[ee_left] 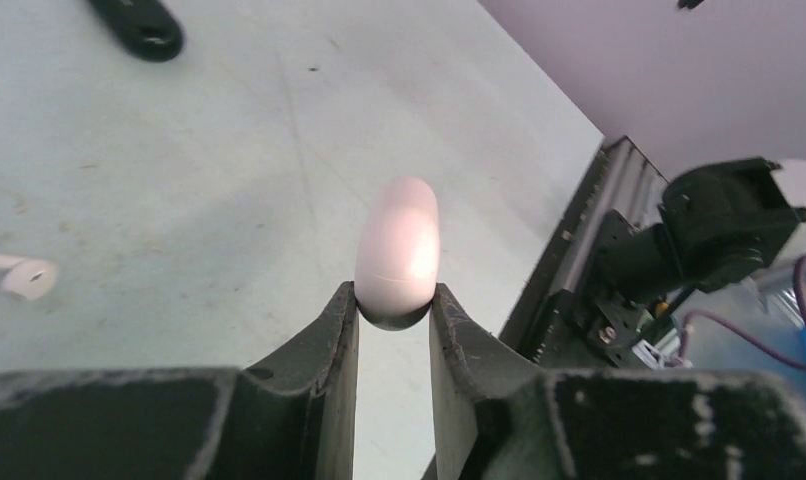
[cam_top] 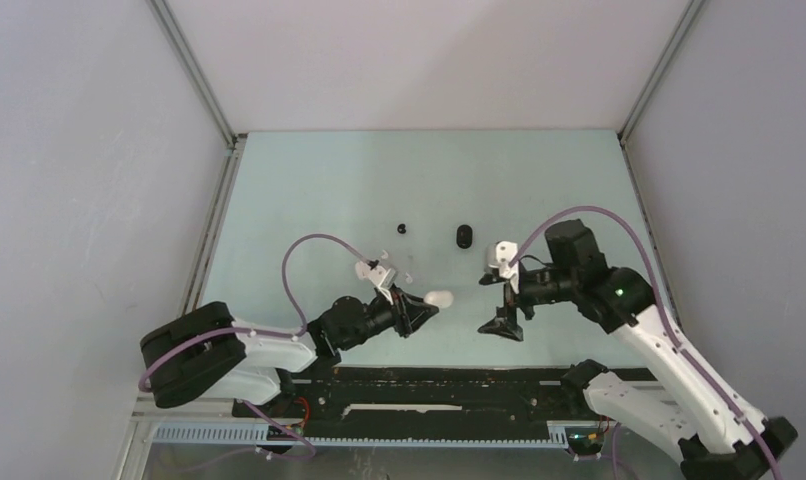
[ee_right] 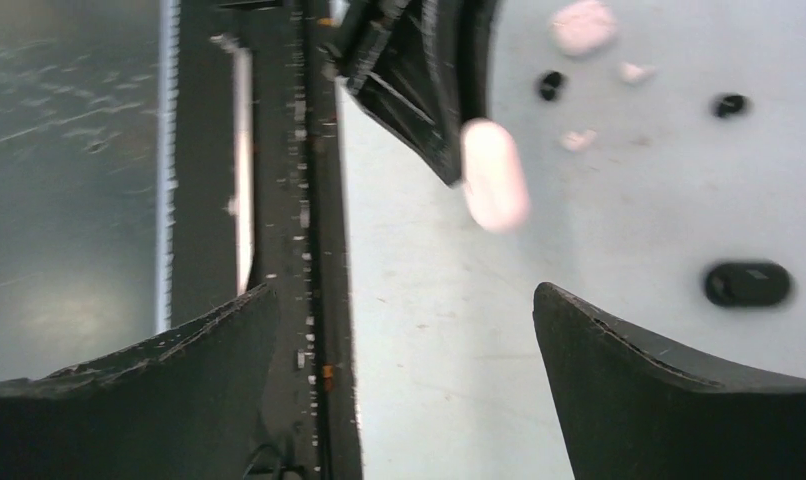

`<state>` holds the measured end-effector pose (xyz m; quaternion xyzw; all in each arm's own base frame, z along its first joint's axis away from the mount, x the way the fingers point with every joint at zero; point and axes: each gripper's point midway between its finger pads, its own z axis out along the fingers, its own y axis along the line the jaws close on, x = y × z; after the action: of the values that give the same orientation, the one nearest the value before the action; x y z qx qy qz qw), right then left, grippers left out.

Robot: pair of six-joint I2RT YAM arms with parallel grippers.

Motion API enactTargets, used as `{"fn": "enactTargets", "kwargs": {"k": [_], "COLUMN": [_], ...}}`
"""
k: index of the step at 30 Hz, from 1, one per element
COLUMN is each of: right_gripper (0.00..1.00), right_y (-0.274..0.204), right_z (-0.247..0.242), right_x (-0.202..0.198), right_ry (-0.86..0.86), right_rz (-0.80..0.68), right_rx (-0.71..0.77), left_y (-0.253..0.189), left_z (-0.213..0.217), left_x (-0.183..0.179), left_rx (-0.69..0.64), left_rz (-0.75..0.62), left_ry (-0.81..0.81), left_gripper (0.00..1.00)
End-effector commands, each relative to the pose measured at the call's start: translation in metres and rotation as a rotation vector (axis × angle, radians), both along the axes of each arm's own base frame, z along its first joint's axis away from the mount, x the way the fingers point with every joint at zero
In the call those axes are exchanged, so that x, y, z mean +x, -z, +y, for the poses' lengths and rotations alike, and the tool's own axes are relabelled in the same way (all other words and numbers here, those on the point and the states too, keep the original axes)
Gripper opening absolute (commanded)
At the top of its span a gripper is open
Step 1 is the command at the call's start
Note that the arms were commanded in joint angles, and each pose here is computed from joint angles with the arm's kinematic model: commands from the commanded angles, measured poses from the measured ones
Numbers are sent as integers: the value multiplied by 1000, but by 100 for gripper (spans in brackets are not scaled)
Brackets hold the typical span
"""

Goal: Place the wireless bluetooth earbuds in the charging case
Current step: Place the charging case with the earbuds at the center of the board.

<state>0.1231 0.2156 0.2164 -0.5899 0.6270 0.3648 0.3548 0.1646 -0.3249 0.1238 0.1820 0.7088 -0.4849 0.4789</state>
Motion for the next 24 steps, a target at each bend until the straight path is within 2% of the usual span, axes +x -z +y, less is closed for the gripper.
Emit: {"fn": "enactTargets", "kwargs": {"k": [1,4,8,10,12,17,20,24], "right_gripper": [100,100,100,100,100,100,100,100], "right_y": [10,26,35,39,42,46,50,51], "right_z": [-25,-39,-50,-55,-56,-52,-51,-52], "right_x": [36,65,90,95,96,90,89,88], "right_ry": [245,428,555,576,578,542,534,534], "right_rz": [-45,-27,25,18,16,27,30,30], "right_rx": [2,-10,-25,-54,-66,-75,-89,-98], "left_y": [-4,14,30,35,42,63,74,89], "left_z": [15,36,95,119,133,142,140,153], "left_x": [19,21,30,29,25,12,8,7], "left_rx": [2,135,351,405,414,334,271,301], "left_rz": [79,175,287,345,415,549,598,606], "left_ry": [-128,-219,-445,-497,-504,-480,-461,-489], "left_gripper": [1,1,2,4,4,5,6,8]}}
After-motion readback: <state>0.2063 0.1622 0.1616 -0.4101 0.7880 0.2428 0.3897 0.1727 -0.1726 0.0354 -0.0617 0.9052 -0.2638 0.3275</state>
